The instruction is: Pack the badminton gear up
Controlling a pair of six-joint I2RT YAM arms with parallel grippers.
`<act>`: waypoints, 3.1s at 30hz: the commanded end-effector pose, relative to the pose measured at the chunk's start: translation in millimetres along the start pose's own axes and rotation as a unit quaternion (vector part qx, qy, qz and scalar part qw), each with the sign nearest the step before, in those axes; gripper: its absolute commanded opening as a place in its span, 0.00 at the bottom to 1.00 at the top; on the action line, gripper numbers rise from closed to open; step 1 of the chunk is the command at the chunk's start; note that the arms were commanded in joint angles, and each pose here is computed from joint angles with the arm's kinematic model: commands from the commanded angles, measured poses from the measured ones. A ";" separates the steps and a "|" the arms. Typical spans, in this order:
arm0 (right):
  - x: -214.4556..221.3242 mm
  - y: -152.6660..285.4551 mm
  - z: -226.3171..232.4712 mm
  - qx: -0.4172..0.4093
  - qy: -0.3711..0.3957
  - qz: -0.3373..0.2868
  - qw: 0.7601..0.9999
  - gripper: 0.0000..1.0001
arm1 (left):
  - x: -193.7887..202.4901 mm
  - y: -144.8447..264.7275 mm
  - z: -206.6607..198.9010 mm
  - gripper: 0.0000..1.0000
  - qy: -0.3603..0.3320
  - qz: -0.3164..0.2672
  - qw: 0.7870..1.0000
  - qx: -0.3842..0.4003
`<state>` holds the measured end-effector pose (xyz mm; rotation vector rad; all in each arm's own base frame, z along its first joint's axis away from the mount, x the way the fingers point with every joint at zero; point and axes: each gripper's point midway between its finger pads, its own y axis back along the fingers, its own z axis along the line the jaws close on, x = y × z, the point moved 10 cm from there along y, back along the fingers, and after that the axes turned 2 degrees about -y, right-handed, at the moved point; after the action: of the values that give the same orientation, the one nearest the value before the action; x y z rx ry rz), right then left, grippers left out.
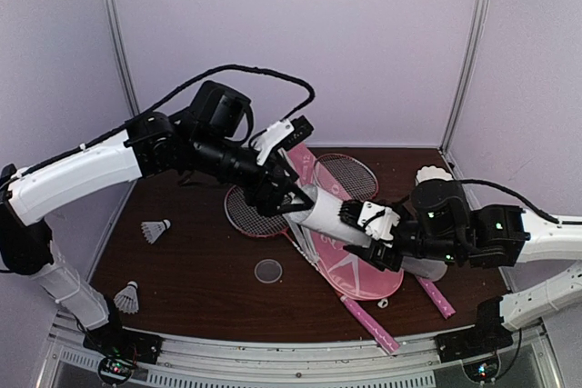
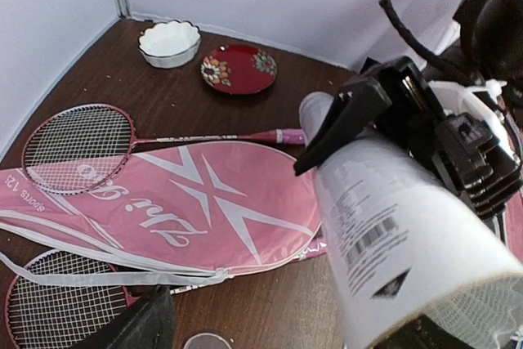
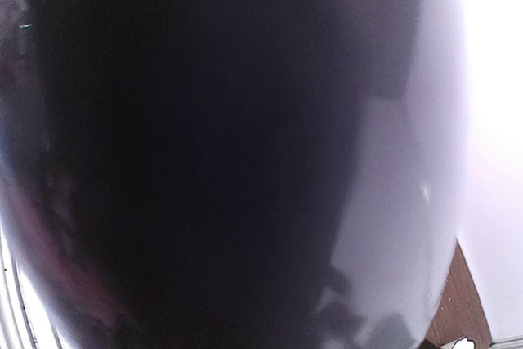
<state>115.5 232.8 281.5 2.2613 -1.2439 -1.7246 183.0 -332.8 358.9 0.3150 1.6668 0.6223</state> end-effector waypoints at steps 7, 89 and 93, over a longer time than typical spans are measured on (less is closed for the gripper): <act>8.8 3.6 -8.3 0.068 -0.055 0.002 0.996 0.44 | 75.1 110.8 76.2 0.86 0.234 -0.168 0.943 -0.164; 6.3 0.8 -13.2 0.011 -0.101 0.030 0.994 0.44 | 249.5 27.8 201.2 0.00 0.388 -0.016 0.912 -0.130; 6.0 -0.5 -13.2 0.012 -0.108 0.027 0.994 0.43 | 218.5 46.6 181.0 0.00 0.353 -0.023 0.925 -0.141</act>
<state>124.4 223.1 267.0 2.0328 -1.3731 -1.9273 319.8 -130.6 145.4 -0.1583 2.3293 1.0642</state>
